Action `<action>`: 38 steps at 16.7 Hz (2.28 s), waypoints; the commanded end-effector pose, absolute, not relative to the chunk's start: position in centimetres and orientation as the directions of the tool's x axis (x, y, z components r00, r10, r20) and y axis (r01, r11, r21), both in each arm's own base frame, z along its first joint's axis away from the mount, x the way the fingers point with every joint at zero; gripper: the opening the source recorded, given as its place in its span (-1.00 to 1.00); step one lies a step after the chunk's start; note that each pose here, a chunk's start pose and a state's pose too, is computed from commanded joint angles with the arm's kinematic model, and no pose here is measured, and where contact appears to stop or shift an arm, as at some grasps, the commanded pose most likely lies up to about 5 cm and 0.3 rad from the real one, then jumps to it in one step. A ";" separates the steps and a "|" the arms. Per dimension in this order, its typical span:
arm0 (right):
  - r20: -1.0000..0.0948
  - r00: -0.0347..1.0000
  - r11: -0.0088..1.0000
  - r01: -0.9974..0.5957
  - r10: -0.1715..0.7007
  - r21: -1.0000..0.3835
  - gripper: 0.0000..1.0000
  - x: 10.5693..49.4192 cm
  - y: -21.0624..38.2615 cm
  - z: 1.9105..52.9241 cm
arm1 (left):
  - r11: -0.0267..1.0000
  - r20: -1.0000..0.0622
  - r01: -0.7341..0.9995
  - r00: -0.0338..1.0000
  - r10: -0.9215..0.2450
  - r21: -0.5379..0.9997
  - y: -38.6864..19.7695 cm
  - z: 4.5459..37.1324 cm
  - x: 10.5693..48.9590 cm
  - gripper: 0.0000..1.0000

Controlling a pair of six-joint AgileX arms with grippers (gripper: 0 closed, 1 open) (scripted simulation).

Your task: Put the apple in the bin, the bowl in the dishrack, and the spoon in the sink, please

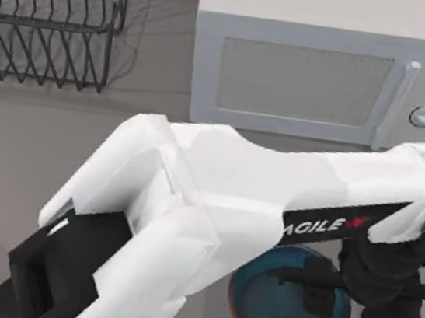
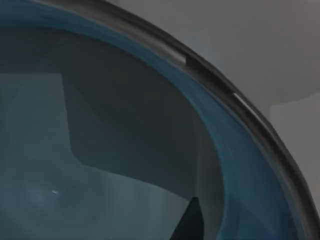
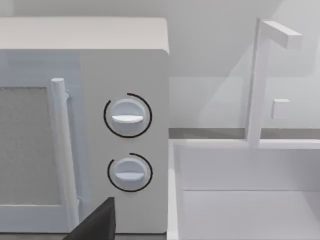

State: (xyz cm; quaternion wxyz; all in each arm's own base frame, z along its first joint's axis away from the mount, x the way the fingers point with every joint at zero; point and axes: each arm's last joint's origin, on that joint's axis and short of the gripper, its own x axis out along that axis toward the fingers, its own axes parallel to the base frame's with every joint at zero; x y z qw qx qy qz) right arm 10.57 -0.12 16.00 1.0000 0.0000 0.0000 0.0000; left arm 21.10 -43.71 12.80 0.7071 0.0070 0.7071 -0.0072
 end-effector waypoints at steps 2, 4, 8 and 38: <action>0.000 1.000 1.000 0.000 0.000 0.000 1.00 10.6 -0.1 16.0 | 1.000 -1.000 0.020 0.000 0.000 0.000 -43.7 12.8 21.1 -0.66; 0.000 1.000 1.000 0.000 0.000 0.000 1.00 10.6 -0.1 16.0 | 1.000 -1.000 0.020 0.000 0.000 0.000 -43.7 12.8 21.1 -0.96; 0.000 1.000 1.000 0.000 0.000 0.000 1.00 10.6 -0.1 16.0 | 1.000 -1.000 0.020 0.000 0.000 0.000 -43.7 12.8 21.1 -1.00; 0.000 1.000 1.000 0.000 0.000 0.000 1.00 10.6 -0.1 16.0 | 0.998 -0.998 -0.010 0.036 -0.054 -0.055 -36.2 26.3 28.5 -1.00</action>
